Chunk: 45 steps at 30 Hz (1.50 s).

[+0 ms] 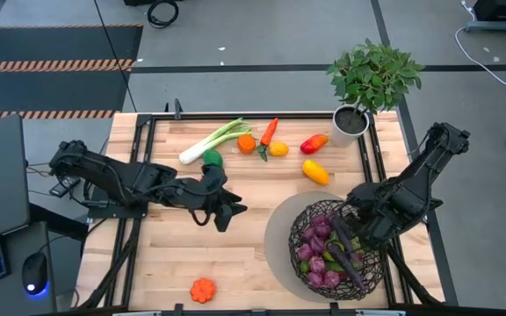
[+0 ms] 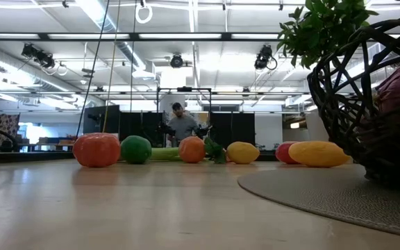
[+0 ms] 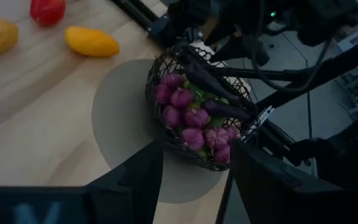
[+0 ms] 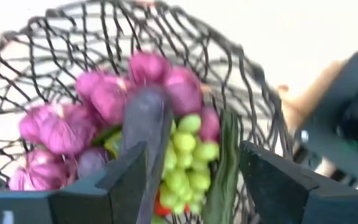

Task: Build produce basket
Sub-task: Put the yellow mango into the black basket

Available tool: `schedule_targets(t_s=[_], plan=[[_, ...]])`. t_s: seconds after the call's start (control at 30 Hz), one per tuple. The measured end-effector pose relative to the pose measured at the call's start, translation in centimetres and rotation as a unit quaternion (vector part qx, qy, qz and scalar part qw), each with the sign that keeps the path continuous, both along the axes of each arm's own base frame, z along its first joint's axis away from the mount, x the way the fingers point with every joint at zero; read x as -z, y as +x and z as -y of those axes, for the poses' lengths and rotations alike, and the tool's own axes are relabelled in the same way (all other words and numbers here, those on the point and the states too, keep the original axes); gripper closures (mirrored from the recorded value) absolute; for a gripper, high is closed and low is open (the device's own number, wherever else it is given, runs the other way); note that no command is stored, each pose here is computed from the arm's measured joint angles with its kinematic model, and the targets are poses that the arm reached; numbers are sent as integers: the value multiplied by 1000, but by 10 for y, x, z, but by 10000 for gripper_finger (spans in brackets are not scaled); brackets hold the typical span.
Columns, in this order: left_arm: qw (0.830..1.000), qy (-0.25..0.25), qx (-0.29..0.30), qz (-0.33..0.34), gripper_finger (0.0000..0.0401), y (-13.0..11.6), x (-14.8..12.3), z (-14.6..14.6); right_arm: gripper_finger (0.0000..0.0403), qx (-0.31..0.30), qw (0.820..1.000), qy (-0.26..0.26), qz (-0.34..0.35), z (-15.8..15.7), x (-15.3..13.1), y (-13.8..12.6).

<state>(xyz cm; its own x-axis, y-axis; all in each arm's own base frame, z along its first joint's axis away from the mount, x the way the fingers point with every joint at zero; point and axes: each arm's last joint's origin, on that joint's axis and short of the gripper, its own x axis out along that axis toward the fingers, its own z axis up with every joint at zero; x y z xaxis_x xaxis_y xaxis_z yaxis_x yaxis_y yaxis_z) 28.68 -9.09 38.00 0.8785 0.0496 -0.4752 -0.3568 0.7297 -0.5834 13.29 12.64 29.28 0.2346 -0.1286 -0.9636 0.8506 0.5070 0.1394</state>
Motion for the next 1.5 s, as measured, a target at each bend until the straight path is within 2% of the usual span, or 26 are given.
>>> schedule_targets(t_s=[0.27, 0.4, 0.47, 0.53, 0.7, 0.9, 1.1, 1.27, 1.4, 1.5], plan=[[996, -56, -68, -12, 219, 21, 16, -7, 148, -57, 998, -38, -2, 27, -6, 11], [994, -73, -75, 26, 226, 36, 19, -6, 148, -63, 995, -76, 1, 46, -7, 22], [994, -67, -66, 51, 227, 42, 17, -4, 148, -63, 995, -83, -2, 56, -8, 28], [996, -40, -56, 64, 227, 46, 15, -8, 148, -68, 994, -85, 3, 67, -8, 36], [997, 20, -57, 39, 229, 49, 17, -35, 148, -51, 996, -67, 28, 93, -10, 53], [1000, 22, 3, -16, 229, 44, 20, -79, 148, -42, 996, -79, 10, 127, -6, 64], [995, 29, 97, -20, 229, 43, 21, -110, 142, -8, 999, -38, -16, 155, 5, 75], [991, 34, 123, -29, 229, 39, 24, -130, 113, -8, 999, 4, -34, 167, 19, 90], [990, 13, 137, -31, 229, 36, 25, -142, 78, -32, 997, 3, -72, 173, 33, 99], [990, 9, 134, -30, 229, 35, 25, -147, 51, -54, 993, -20, -103, 179, 42, 104]])
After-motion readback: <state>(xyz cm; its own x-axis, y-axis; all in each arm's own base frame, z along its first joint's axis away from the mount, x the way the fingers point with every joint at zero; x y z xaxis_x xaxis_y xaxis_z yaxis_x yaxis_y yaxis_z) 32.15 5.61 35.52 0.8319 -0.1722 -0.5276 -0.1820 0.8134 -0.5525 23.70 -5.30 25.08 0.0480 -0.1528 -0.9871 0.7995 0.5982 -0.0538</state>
